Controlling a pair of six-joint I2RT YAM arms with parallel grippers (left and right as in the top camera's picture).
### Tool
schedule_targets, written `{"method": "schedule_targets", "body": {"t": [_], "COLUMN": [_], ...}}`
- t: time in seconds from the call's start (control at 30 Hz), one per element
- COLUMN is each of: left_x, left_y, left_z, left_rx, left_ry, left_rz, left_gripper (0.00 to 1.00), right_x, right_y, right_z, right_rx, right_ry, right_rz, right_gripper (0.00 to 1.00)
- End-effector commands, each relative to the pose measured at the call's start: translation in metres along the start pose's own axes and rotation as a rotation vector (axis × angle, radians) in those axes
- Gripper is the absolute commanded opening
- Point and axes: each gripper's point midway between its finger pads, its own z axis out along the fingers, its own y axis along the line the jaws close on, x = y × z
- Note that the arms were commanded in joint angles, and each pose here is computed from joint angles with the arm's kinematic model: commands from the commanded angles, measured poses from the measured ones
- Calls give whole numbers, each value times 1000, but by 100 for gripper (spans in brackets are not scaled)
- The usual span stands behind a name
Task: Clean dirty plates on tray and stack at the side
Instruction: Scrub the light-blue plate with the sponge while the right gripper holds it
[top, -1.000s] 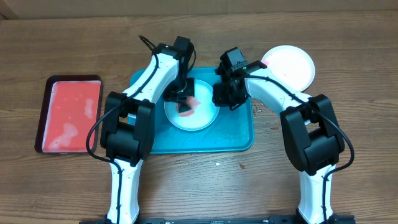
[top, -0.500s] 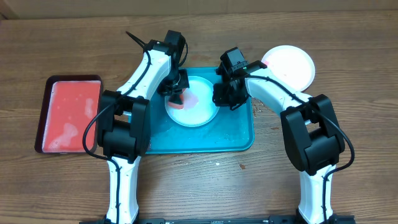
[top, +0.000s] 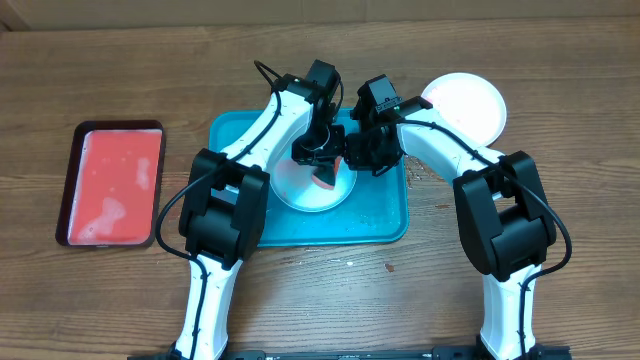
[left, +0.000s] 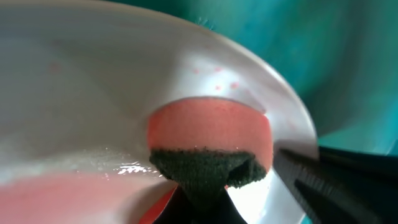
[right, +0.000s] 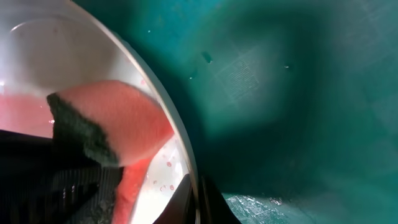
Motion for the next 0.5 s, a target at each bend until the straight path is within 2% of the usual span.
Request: {"method": "schedule_targets", "body": {"t": [0.0,0.17,0.27,0.37,0.47], "left_x": [5,3,2,0,-2], "left_y": [24,94,127,147,155], "left_z": [9,-12,-29,-40,-45], "left_rx": [-143,-466,-610,-697,-708], "left_ry": [27,-8,-32,-62,-79], "left_rz": [47,-64,-118,-169,-215], "left_gripper": [4,4,4,4,4], "right_x": [9,9,9,9,10], "right_y": [-7,-7,-7,-7,-7], "right_z": [9,9,9,9,9], "right_rx": [44,45,44,45,45], "right_ry": [26,27,27,27,28], "right_rz": [-14,-14,-14,-14,-14], "right_gripper": [4,4,4,4,4]}}
